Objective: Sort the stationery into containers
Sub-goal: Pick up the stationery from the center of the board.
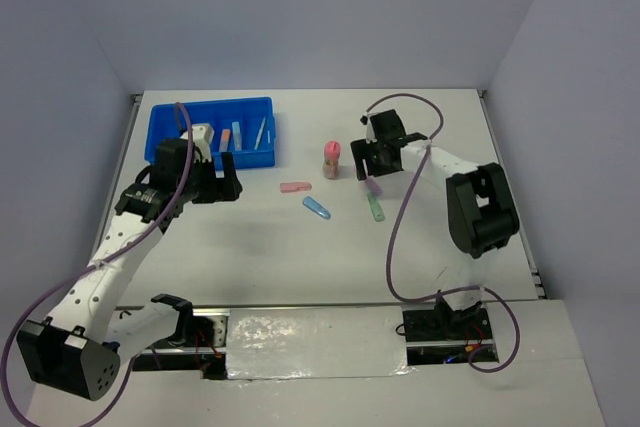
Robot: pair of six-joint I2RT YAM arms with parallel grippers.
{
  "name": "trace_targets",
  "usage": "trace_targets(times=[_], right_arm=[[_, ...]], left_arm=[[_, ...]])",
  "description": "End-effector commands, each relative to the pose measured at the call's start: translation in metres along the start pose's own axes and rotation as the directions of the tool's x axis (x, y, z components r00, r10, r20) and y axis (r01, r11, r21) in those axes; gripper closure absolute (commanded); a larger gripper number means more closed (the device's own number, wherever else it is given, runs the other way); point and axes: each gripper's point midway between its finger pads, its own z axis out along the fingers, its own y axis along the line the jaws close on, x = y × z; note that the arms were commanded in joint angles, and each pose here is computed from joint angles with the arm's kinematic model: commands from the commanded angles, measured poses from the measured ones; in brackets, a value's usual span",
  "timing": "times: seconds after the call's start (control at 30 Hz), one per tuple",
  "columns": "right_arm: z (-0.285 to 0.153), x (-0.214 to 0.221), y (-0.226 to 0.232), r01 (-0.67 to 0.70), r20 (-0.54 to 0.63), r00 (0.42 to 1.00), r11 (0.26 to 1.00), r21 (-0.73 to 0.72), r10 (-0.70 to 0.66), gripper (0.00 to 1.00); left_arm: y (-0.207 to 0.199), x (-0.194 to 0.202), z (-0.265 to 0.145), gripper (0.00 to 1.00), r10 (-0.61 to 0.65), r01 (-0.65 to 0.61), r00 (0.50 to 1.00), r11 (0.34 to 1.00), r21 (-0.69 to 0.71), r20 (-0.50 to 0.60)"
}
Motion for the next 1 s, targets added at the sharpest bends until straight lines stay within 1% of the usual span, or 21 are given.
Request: trace_targets(times=[0.0, 0.03, 0.17, 0.2, 0.23, 0.33, 0.43, 0.47, 0.53, 0.57, 0.6, 0.63, 0.67, 0.7, 0.73, 0.77, 0.8, 0.83, 0.87, 0.9, 0.97], right_arm=[[0.015, -0.002, -0.012, 0.039, -0.044, 0.998, 0.998, 0.058, -0.036, 0.26], [0.019, 0.001, -0.013, 0.039, -0.057, 0.998, 0.997, 0.064, -0.035, 0.27], [0.032, 0.013, -0.024, 0.029, -0.102, 0.995, 0.991, 0.131, -0.015, 0.40], [0.032, 0.015, -0.029, 0.026, -0.107, 0.994, 0.987, 0.156, -0.010, 0.46], [0.035, 0.019, -0.029, 0.024, -0.120, 0.993, 0.987, 0.159, -0.005, 0.55], [0.036, 0.023, -0.030, 0.025, -0.133, 0.991, 0.986, 0.165, -0.002, 0.60], [0.034, 0.019, -0.042, 0.003, -0.132, 0.991, 0.974, 0.226, 0.027, 0.74], [0.032, 0.015, -0.047, -0.013, -0.121, 0.992, 0.969, 0.246, 0.044, 0.83], [0.022, -0.001, -0.059, -0.072, -0.063, 0.994, 0.953, 0.294, 0.095, 0.93], [0.015, -0.009, -0.062, -0.096, -0.033, 0.993, 0.948, 0.305, 0.111, 1.00], [0.010, -0.015, -0.062, -0.120, -0.005, 0.992, 0.944, 0.307, 0.127, 1.00], [-0.009, -0.030, -0.061, -0.142, 0.056, 0.990, 0.944, 0.298, 0.131, 1.00], [-0.018, -0.036, -0.059, -0.155, 0.087, 0.987, 0.944, 0.291, 0.136, 1.00], [-0.028, -0.041, -0.058, -0.185, 0.120, 0.980, 0.941, 0.283, 0.157, 1.00], [-0.054, -0.056, -0.053, -0.210, 0.189, 0.968, 0.944, 0.252, 0.165, 1.00], [-0.065, -0.055, -0.048, -0.222, 0.206, 0.963, 0.949, 0.224, 0.176, 1.00], [-0.076, -0.058, -0.039, -0.245, 0.231, 0.952, 0.954, 0.175, 0.202, 1.00], [-0.105, -0.069, -0.026, -0.251, 0.295, 0.931, 0.963, 0.097, 0.213, 1.00], [-0.110, -0.062, 0.002, -0.229, 0.287, 0.930, 0.973, -0.041, 0.231, 1.00], [-0.138, -0.068, 0.021, -0.198, 0.339, 0.911, 0.970, -0.142, 0.236, 1.00], [-0.155, -0.056, 0.064, -0.131, 0.343, 0.907, 0.939, -0.319, 0.243, 1.00]], left_arm=[[-0.006, -0.015, -0.006, 0.01, 0.020, -0.022, 0.997, 0.999, 0.038, 0.071], [-0.005, -0.017, -0.008, 0.01, 0.021, -0.024, 0.997, 0.999, 0.033, 0.080], [-0.006, -0.017, -0.007, 0.01, 0.024, -0.027, 0.997, 0.999, 0.036, 0.076], [-0.007, -0.016, -0.006, 0.01, 0.024, -0.027, 0.997, 0.999, 0.040, 0.069], [-0.007, -0.015, -0.006, 0.01, 0.026, -0.028, 0.997, 0.999, 0.041, 0.067], [-0.006, -0.016, -0.007, 0.01, 0.024, -0.027, 0.997, 0.999, 0.036, 0.071], [-0.006, -0.016, -0.007, 0.01, 0.023, -0.025, 0.997, 0.999, 0.035, 0.073], [-0.007, -0.017, -0.008, 0.01, 0.021, -0.024, 0.997, 0.999, 0.038, 0.079], [-0.010, -0.022, -0.010, 0.01, 0.012, -0.017, 0.996, 0.998, 0.053, 0.093], [-0.014, -0.026, -0.013, 0.01, 0.007, -0.014, 0.994, 0.997, 0.072, 0.105], [-0.020, -0.030, -0.016, 0.01, -0.006, -0.005, 0.993, 0.995, 0.100, 0.118], [-0.035, -0.037, -0.020, 0.01, -0.011, -0.013, 0.991, 0.984, 0.178, 0.136], [-0.045, -0.042, -0.025, 0.01, -0.022, -0.013, 0.988, 0.973, 0.228, 0.150], [-0.057, -0.047, -0.032, 0.01, -0.054, 0.005, 0.985, 0.958, 0.286, 0.164], [-0.067, -0.052, -0.038, 0.01, -0.071, 0.007, 0.982, 0.940, 0.342, 0.176], [-0.089, -0.062, -0.048, 0.01, -0.084, -0.022, 0.974, 0.889, 0.458, 0.211], [-0.104, -0.067, -0.059, 0.01, -0.135, -0.002, 0.967, 0.845, 0.535, 0.216], [-0.116, -0.065, -0.063, 0.01, -0.154, 0.000, 0.966, 0.801, 0.599, 0.206], [-0.136, -0.080, -0.083, 0.01, -0.208, -0.014, 0.950, 0.717, 0.697, 0.234], [-0.147, -0.080, -0.087, 0.01, -0.225, -0.018, 0.947, 0.675, 0.738, 0.229], [-0.164, -0.087, -0.096, 0.01, -0.260, -0.020, 0.940, 0.608, 0.794, 0.223]])
